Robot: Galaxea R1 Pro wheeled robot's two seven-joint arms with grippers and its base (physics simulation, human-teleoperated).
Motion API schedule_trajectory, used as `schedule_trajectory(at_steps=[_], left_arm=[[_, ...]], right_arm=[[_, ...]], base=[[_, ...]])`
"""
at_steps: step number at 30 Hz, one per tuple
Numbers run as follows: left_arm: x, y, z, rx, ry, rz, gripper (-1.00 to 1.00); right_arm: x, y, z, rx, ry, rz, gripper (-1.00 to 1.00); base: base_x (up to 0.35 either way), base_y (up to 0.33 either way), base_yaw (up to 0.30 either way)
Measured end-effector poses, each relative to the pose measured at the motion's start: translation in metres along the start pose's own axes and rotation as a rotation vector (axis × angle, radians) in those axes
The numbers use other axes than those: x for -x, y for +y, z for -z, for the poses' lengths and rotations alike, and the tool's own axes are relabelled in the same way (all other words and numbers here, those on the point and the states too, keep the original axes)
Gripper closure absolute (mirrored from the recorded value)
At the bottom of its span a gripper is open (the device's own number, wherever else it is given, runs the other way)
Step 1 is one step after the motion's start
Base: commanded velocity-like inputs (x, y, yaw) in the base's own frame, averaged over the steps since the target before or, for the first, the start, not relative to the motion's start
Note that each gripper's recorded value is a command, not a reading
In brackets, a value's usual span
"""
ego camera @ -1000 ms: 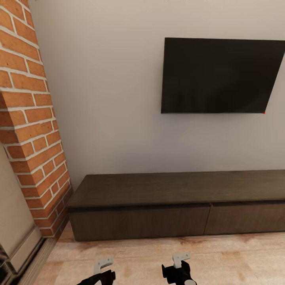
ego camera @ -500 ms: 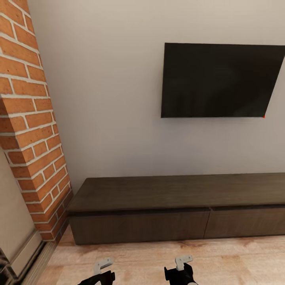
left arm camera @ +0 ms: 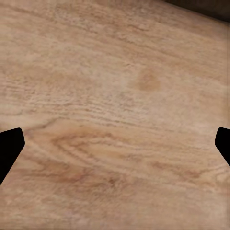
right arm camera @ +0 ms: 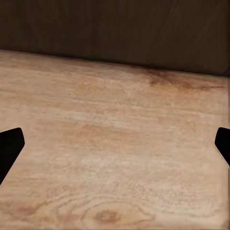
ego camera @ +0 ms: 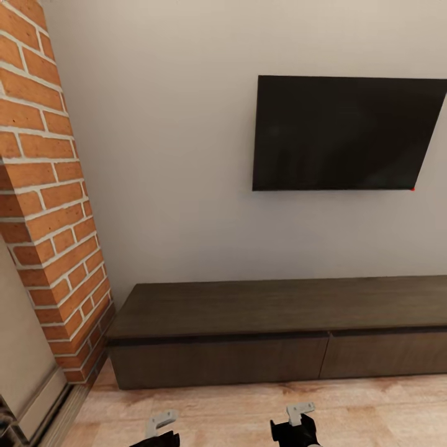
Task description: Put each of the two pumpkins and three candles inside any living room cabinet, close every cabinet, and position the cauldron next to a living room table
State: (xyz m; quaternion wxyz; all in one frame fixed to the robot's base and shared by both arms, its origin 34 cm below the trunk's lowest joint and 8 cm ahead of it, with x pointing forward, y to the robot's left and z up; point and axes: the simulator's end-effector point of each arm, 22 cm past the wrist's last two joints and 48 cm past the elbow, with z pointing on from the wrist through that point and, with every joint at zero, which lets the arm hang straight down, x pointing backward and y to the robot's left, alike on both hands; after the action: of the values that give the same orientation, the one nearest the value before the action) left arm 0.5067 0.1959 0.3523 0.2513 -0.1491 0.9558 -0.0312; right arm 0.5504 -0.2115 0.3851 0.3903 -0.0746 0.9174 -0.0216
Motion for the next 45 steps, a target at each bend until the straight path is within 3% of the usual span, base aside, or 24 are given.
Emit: schedule_trajectory(at_steps=[18, 45], left_arm=[[0.018, 0.01, 0.028, 0.022, 0.009, 0.001, -1.0], [0.046, 0.003, 0.072, 0.026, 0.016, 0.0, -1.0]], right_arm=[[0.03, -0.014, 0.021, -0.011, 0.003, 0.004, -1.0], [0.075, -0.02, 0.053, -0.011, 0.004, 0.004, -1.0]], base=[[0.0, 0.0, 0.0], [0.0, 0.0, 0.0]])
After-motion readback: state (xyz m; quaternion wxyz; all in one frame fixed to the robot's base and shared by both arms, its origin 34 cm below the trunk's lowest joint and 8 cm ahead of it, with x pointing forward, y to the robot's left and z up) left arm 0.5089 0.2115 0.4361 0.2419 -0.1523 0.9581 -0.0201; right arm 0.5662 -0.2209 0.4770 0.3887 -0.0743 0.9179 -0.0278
